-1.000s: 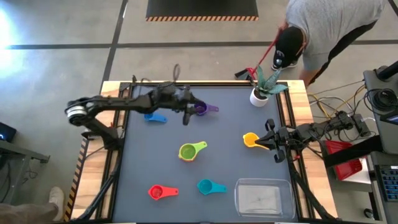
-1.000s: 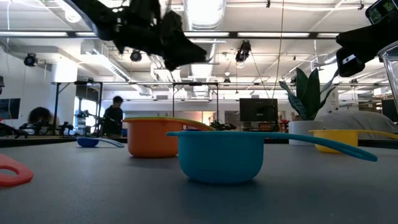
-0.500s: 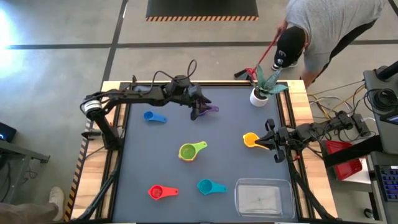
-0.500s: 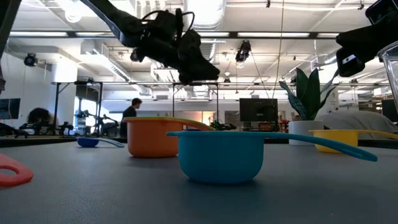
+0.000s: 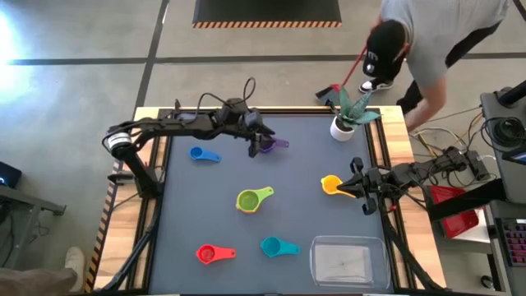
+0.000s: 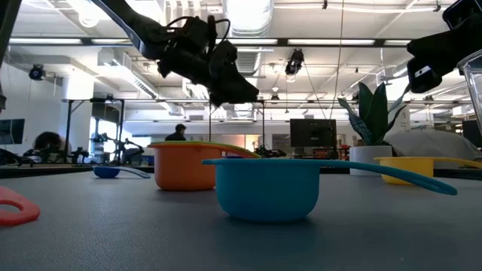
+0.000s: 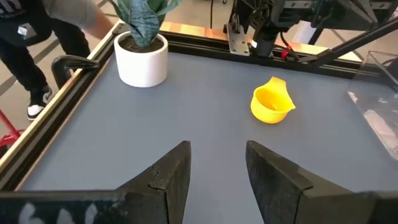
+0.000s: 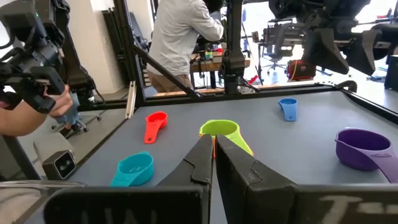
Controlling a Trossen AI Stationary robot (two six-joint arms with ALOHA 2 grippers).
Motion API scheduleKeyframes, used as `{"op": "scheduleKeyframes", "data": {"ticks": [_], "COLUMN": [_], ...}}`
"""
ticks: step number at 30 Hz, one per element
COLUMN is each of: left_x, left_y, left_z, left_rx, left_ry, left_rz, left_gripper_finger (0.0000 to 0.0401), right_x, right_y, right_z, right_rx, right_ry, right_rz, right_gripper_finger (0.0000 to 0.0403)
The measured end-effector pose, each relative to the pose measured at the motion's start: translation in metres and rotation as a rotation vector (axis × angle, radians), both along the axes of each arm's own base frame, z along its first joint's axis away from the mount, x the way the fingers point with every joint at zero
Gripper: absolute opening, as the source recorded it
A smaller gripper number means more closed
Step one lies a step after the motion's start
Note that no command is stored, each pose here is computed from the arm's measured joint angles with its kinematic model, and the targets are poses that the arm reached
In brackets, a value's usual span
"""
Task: Nest measuring cups in basket
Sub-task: Stack the purple measuring cup on top of the green measuring cup
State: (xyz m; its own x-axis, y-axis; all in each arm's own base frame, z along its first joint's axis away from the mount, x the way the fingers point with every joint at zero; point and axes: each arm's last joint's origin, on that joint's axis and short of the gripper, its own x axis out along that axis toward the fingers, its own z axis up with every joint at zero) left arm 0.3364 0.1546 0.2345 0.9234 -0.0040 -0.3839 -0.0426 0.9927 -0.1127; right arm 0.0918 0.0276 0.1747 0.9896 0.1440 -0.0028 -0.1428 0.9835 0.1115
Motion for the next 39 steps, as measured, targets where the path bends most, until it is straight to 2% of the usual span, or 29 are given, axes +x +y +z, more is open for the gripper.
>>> {"op": "scheduleKeyframes", "data": {"ticks": [9,18,22,28,35,39], "left_x": [-0.005,-0.012,-0.028,-0.060,-0.073,-0.073], "left_y": [-0.002,0.003,0.003,-0.003,-0.010,-0.008], "left_z": [0.009,0.000,-0.004,-0.008,-0.020,-0.023], "left_rx": [0.009,0.010,0.015,0.011,0.023,0.059], "left_ry": [-0.003,0.008,-0.042,-0.194,-0.115,-0.018], "left_rz": [-0.002,0.016,0.046,0.108,0.123,0.174], "left_gripper_finger": [0.0137,0.0137,0.0137,0.0137,0.0141,0.0166], "right_x": [0.000,0.000,0.000,0.000,0.000,0.000], "right_y": [0.000,0.000,0.000,0.000,0.000,0.000], "right_z": [0.000,0.000,0.000,0.000,0.000,0.000], "right_rx": [0.000,0.000,0.000,0.000,0.000,0.000], "right_ry": [0.000,0.000,0.000,0.000,0.000,0.000], "right_rz": [0.000,0.000,0.000,0.000,-0.001,-0.001], "right_gripper_finger": [0.0009,0.0009,0.0009,0.0009,0.0009,0.0009]}}
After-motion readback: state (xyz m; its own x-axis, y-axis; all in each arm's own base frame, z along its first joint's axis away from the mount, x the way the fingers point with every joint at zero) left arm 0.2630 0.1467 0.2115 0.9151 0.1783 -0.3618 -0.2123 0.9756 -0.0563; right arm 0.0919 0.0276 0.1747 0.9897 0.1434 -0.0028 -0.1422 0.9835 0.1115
